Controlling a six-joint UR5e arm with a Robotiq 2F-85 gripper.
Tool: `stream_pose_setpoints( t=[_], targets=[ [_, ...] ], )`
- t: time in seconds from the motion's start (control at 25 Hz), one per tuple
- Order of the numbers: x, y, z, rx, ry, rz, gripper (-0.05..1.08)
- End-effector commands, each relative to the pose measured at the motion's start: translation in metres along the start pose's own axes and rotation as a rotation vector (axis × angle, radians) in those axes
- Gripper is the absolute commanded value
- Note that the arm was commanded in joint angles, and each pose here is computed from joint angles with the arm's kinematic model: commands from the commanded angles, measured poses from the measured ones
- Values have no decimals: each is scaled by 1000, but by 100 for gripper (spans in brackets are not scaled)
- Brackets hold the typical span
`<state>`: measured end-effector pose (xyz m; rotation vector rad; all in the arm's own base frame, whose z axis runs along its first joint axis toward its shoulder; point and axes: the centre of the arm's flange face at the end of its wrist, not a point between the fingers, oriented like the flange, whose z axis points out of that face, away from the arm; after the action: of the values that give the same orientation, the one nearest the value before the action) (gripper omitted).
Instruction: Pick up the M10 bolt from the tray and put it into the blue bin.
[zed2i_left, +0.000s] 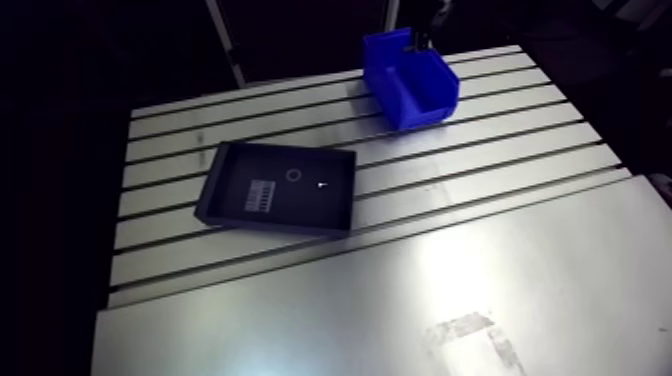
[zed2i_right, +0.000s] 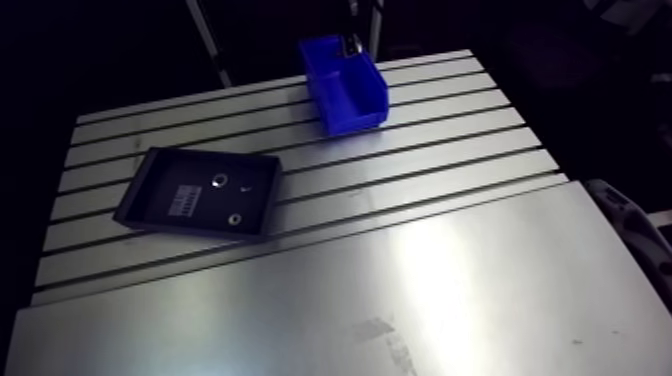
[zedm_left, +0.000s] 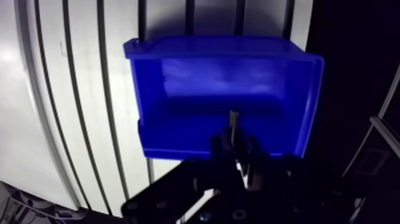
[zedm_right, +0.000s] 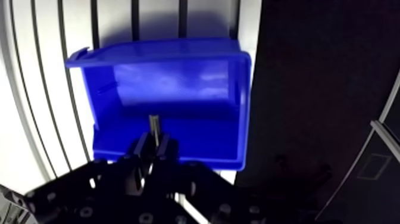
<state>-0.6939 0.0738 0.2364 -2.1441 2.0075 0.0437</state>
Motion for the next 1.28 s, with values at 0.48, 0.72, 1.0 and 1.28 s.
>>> stream_pose_setpoints(
  t=[0.48,0.72,1.0,1.28],
  targets=[
    [10,4,30,41,7,-9,105],
    [11,4,34,46,7,-7,105],
    [12,5,42,57,11,-4,104],
    [15,5,52,59,11,-2,104]
  ],
)
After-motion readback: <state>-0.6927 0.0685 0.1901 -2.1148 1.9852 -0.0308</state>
